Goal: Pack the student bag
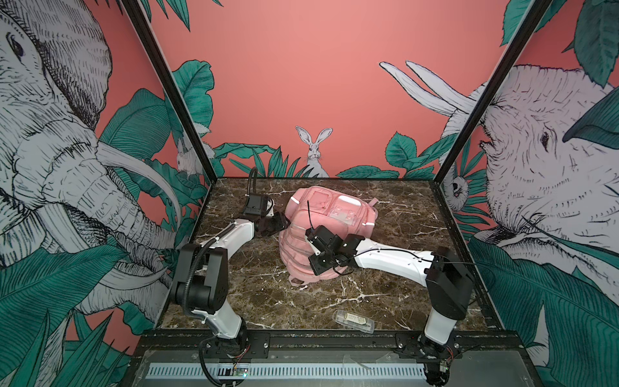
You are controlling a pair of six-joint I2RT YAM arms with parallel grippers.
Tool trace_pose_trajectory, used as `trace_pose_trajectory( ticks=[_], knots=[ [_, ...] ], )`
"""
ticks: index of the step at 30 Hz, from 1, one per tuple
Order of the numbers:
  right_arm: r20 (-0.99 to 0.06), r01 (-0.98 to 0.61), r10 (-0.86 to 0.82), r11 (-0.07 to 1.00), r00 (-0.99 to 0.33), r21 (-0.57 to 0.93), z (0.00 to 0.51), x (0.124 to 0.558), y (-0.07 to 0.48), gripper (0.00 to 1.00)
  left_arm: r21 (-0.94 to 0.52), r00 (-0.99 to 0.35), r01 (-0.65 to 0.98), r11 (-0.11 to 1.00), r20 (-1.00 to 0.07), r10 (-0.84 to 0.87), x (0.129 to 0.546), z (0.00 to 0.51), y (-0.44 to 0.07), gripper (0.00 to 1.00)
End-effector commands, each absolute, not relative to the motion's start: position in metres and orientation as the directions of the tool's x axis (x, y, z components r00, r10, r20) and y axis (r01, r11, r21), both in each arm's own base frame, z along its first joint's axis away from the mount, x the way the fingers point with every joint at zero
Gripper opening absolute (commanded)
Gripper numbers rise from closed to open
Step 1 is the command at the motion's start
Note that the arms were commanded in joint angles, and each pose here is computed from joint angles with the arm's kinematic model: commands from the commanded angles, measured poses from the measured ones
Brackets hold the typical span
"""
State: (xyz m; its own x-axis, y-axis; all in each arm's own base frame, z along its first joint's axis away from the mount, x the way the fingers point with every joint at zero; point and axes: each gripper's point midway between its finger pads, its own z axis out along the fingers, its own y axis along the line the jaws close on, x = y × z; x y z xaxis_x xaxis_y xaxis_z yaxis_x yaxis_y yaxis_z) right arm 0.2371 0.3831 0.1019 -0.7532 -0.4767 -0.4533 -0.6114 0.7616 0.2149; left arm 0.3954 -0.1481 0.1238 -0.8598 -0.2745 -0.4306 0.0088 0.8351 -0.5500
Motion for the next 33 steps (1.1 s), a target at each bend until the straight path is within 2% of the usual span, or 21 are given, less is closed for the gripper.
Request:
trace_pose_trajectory(
  ticks=[1,8,16,29,33],
  knots=[
    [-0.5,-0.633,-0.459,0.729,-0.734,0.26,0.121,0.241,0.407,0.0,-0.566,-0.825,0.072,0.821,-0.496,-0.27,0.376,0.163,-0.148,0.57],
    [-0.508,-0.653,-0.465,0.697,-0.725,0.294,0.126,0.246,0.43,0.0,-0.602,-0.848,0.061,0.796,-0.451,-0.277,0.333,0.154,-0.147,0.57],
    [-0.52,-0.658,-0.461,0.694,-0.719,0.294,0.131,0.252,0.44,0.0,-0.651,-0.864,0.023,0.759,-0.394,-0.312,0.304,0.138,-0.156,0.5],
    [-0.52,-0.658,-0.459,0.691,-0.72,0.301,0.133,0.251,0.44,0.0,-0.71,-0.874,-0.005,0.704,-0.339,-0.348,0.306,0.12,-0.173,0.49],
    [-0.521,-0.66,-0.462,0.688,-0.718,0.301,0.134,0.25,0.44,0.0,-0.694,-0.872,-0.015,0.72,-0.344,-0.349,0.311,0.115,-0.171,0.44]
  ],
)
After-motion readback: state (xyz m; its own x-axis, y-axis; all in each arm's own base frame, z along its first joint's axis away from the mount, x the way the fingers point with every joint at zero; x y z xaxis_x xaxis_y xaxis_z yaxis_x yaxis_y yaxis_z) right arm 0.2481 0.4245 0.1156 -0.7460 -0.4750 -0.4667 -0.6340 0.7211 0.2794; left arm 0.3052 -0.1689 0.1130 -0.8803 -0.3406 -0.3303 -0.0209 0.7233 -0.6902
